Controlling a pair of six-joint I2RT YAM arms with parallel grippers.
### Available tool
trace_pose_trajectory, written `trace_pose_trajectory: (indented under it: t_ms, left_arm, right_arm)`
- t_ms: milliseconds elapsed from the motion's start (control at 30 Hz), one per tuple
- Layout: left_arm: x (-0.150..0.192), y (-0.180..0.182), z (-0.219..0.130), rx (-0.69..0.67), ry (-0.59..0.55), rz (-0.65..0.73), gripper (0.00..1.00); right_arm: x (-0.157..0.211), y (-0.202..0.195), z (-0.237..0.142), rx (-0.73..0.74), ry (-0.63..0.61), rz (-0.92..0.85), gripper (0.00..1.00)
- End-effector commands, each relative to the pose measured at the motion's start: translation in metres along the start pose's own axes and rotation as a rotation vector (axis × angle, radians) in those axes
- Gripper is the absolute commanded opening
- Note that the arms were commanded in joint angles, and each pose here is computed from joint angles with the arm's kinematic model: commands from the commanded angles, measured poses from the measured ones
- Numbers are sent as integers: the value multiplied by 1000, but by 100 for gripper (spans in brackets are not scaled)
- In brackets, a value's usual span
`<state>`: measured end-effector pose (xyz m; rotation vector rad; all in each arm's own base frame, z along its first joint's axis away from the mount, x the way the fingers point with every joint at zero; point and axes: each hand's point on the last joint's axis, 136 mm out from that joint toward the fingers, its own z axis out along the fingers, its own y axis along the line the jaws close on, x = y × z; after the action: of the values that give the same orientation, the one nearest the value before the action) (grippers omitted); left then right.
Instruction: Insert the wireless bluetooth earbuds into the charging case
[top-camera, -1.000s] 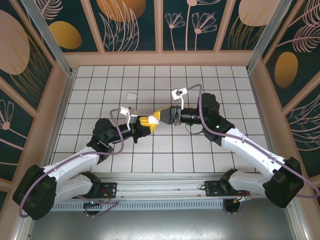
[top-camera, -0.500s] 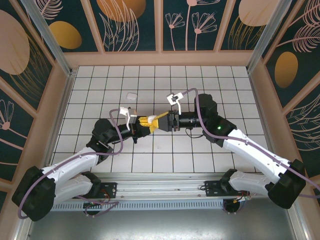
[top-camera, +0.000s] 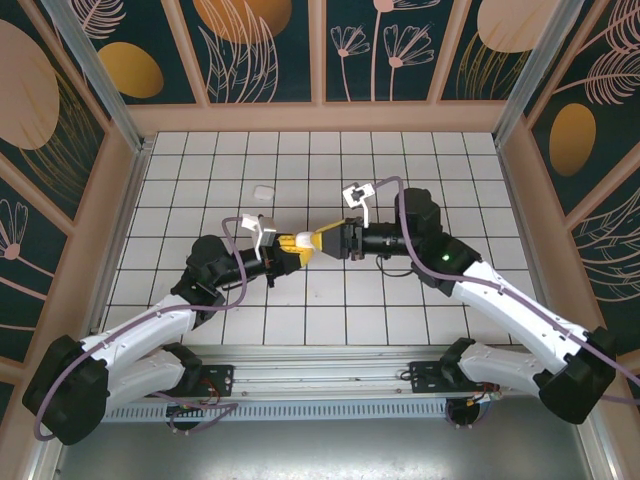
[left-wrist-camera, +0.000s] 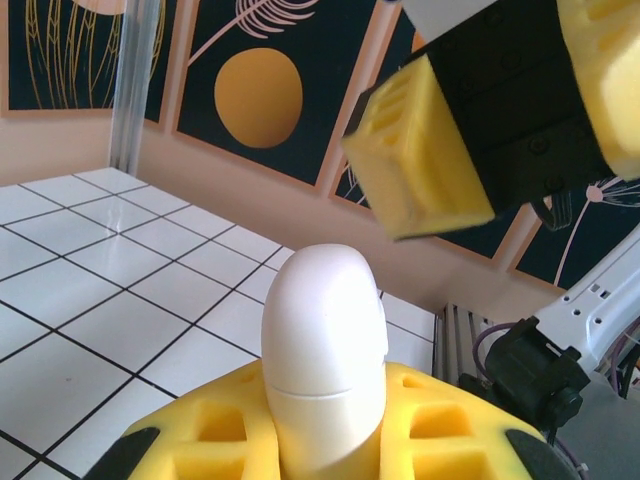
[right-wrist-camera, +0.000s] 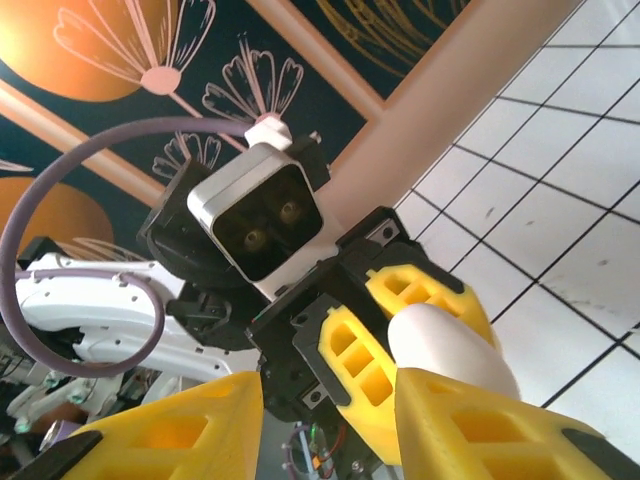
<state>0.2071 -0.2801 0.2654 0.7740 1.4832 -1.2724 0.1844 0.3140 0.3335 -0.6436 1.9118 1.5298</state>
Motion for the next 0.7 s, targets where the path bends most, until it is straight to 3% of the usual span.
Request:
trace_pose_trajectory:
  t_ms: [0, 233, 433, 667]
  left_arm:
    - [-15, -4, 3, 12, -26, 13, 0]
    - [-19, -7, 6, 38, -31, 2, 0]
    - [-25, -7, 8, 42, -36, -12, 0]
    - [-38, -6, 10, 25, -59, -27, 0]
  right_arm:
    - [-24, 0, -11, 57, -83, -58, 35]
    - [-21, -44, 8, 198, -52, -68, 29]
    - [6, -53, 35, 222, 48, -93, 28]
    - [31, -61, 30, 264, 55, -75, 25]
